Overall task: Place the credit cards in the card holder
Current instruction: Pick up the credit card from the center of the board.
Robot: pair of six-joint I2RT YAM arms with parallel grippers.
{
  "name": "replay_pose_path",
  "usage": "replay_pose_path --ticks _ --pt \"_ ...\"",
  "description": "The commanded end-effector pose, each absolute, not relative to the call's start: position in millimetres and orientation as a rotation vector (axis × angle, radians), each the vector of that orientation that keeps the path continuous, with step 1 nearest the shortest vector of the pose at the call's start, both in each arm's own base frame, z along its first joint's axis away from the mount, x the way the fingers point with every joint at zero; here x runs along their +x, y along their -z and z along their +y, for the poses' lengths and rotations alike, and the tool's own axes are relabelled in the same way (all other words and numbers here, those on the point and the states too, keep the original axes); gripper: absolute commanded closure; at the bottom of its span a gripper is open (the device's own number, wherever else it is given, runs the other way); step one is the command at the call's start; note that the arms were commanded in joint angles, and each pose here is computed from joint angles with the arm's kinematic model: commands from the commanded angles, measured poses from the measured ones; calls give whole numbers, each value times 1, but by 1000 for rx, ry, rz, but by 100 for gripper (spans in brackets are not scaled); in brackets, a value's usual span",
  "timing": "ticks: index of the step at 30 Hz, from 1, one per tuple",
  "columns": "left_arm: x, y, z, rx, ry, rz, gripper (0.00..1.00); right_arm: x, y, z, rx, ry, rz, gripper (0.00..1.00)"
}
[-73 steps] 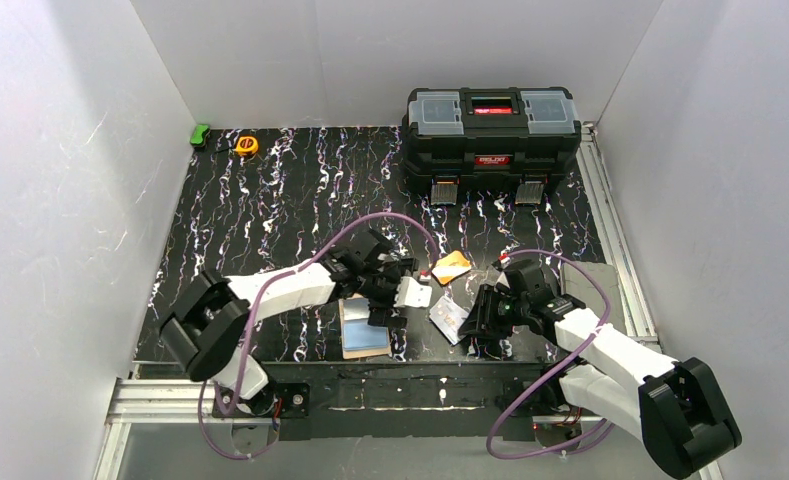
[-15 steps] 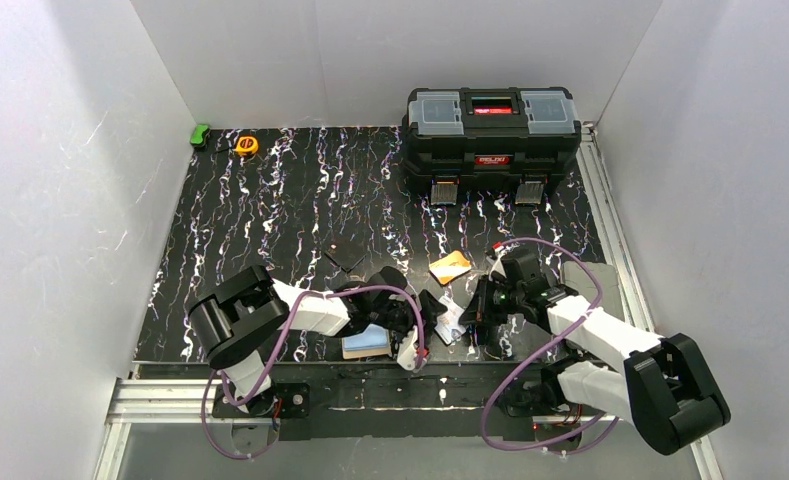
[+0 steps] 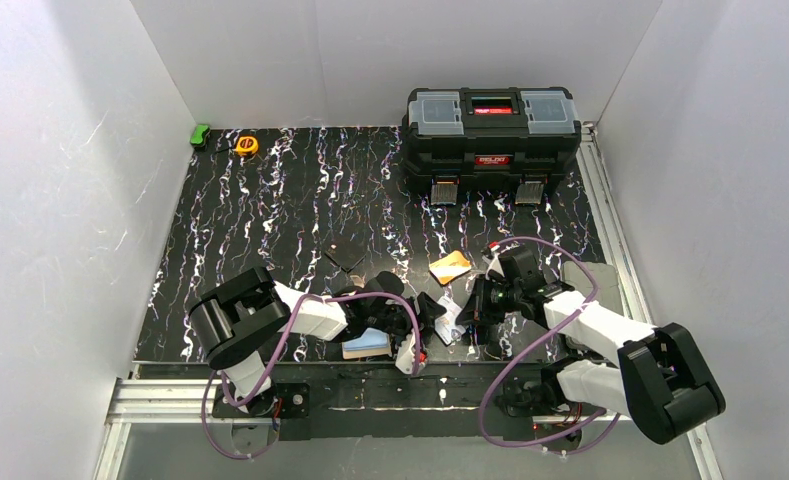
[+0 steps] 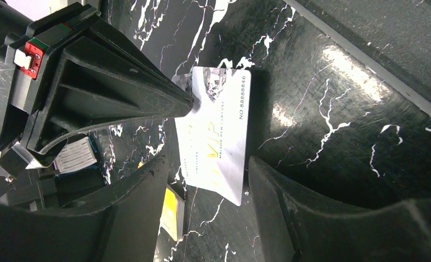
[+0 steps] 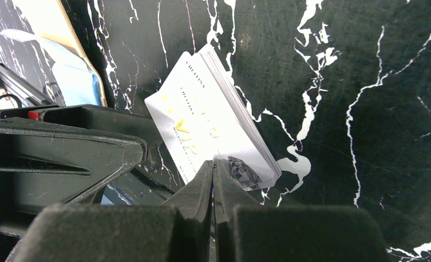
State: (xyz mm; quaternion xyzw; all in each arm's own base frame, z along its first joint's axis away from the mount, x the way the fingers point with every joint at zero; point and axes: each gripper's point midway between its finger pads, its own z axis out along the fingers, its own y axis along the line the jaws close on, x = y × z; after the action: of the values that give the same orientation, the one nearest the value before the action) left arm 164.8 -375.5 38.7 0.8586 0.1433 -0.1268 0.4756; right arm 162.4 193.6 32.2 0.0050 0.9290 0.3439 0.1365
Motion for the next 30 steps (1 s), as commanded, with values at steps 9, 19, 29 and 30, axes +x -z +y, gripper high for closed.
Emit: replay_pose_path --ticks 9,19,29,30 --pt "151 -3 -352 2208 369 447 47 174 -49 203 -52 -1055 2628 92" --pt "150 0 -346 2219 358 457 48 185 -61 193 -57 -946 2565 88" --pt "151 3 -345 2229 350 454 49 177 -42 198 -55 -995 2636 89" --pt "151 3 -345 2229 349 454 49 177 -41 199 -57 -1001 2637 90"
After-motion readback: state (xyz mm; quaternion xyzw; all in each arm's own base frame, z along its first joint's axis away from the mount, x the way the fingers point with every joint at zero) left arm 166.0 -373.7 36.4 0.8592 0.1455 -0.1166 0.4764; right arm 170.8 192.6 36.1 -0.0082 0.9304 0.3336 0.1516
